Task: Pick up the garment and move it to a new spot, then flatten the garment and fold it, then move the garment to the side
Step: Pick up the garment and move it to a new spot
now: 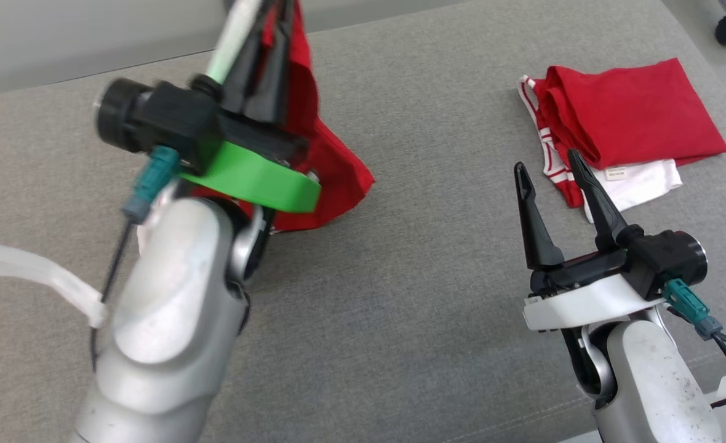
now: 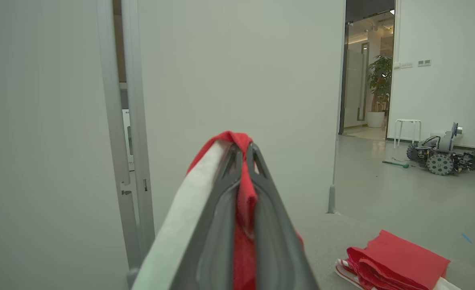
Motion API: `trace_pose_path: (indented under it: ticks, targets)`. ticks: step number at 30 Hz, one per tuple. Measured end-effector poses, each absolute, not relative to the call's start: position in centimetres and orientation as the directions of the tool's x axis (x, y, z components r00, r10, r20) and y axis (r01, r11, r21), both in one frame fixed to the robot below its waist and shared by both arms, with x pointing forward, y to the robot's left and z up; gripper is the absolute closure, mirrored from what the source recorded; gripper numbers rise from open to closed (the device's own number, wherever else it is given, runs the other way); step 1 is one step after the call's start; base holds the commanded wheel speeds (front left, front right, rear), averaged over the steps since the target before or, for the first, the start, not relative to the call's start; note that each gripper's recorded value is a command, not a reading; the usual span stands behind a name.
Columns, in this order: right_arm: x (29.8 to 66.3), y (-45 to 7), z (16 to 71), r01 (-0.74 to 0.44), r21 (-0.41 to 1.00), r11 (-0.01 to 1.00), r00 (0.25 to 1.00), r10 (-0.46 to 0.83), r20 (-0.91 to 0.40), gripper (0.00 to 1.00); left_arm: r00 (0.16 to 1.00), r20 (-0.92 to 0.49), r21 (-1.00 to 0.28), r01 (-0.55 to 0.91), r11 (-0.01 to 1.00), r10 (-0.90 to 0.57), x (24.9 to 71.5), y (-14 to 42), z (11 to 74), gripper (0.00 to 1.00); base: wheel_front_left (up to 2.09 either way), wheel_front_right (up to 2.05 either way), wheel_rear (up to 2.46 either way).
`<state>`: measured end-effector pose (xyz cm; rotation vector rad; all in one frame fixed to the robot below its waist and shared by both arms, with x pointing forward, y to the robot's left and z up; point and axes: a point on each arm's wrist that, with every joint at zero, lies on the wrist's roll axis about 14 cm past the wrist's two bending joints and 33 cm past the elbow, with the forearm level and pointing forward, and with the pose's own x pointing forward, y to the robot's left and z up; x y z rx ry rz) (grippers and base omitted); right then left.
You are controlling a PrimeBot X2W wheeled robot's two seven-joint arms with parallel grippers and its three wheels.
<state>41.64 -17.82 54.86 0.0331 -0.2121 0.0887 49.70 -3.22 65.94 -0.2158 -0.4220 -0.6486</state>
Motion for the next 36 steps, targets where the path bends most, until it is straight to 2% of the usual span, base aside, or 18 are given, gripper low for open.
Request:
trace_pose_path:
  ticks: [7,8,9,10,13,19,21,25,32,36]
  targets:
    - [41.0,-20.8,54.7,-0.006,0.011,1.000,0.980,0.004,0.201,0.00,0.642,0.209,-0.081,0.763,0.641,-0.737,44.9,-11.0,55.0,1.00,0.00,0.00,0.00]
    - [41.0,-21.1,54.6,0.003,0.009,1.000,0.980,-0.004,0.197,0.00,0.622,0.175,-0.101,0.782,0.615,-0.763,43.9,-11.8,53.6,0.96,0.00,0.00,0.00]
    - [40.9,-21.3,54.5,0.009,0.008,1.000,0.981,-0.010,0.195,0.00,0.604,0.139,-0.127,0.797,0.590,-0.785,42.7,-12.4,52.3,0.24,0.00,0.00,0.00]
    - [40.9,-21.4,54.5,0.012,0.006,1.000,0.981,-0.013,0.194,0.00,0.588,0.115,-0.144,0.807,0.573,-0.800,41.8,-12.8,51.4,0.00,0.00,0.00,0.00]
    - [41.0,-21.1,54.3,0.003,0.004,1.000,0.982,-0.004,0.191,0.00,0.547,0.056,-0.172,0.829,0.532,-0.835,39.6,-13.6,49.5,0.00,0.00,0.00,0.00]
    - [41.5,-19.2,54.3,-0.050,-0.003,0.999,0.980,0.049,0.191,0.00,0.570,0.049,-0.210,0.808,0.550,-0.820,38.9,-12.6,49.6,0.00,0.00,0.00,0.00]
    - [41.7,-18.3,54.3,-0.074,-0.008,0.997,0.978,0.074,0.194,0.00,0.600,0.056,-0.206,0.789,0.579,-0.798,39.3,-11.8,50.2,0.00,0.00,0.00,0.00]
    - [42.0,-16.4,54.5,-0.128,-0.011,0.992,0.971,0.127,0.201,0.00,0.712,0.123,-0.208,0.699,0.684,-0.691,41.9,-8.5,53.0,0.00,0.00,0.00,0.00]
    - [42.2,-13.2,54.2,-0.212,-0.022,0.977,0.958,0.212,0.192,0.00,0.895,0.230,-0.231,0.431,0.872,-0.382,44.7,3.1,56.7,0.00,0.00,0.00,0.00]
    - [41.9,-11.7,53.9,-0.252,-0.017,0.968,0.950,0.251,0.184,0.00,0.940,0.247,-0.248,0.295,0.923,-0.234,43.8,9.0,57.0,0.00,0.00,0.00,0.00]
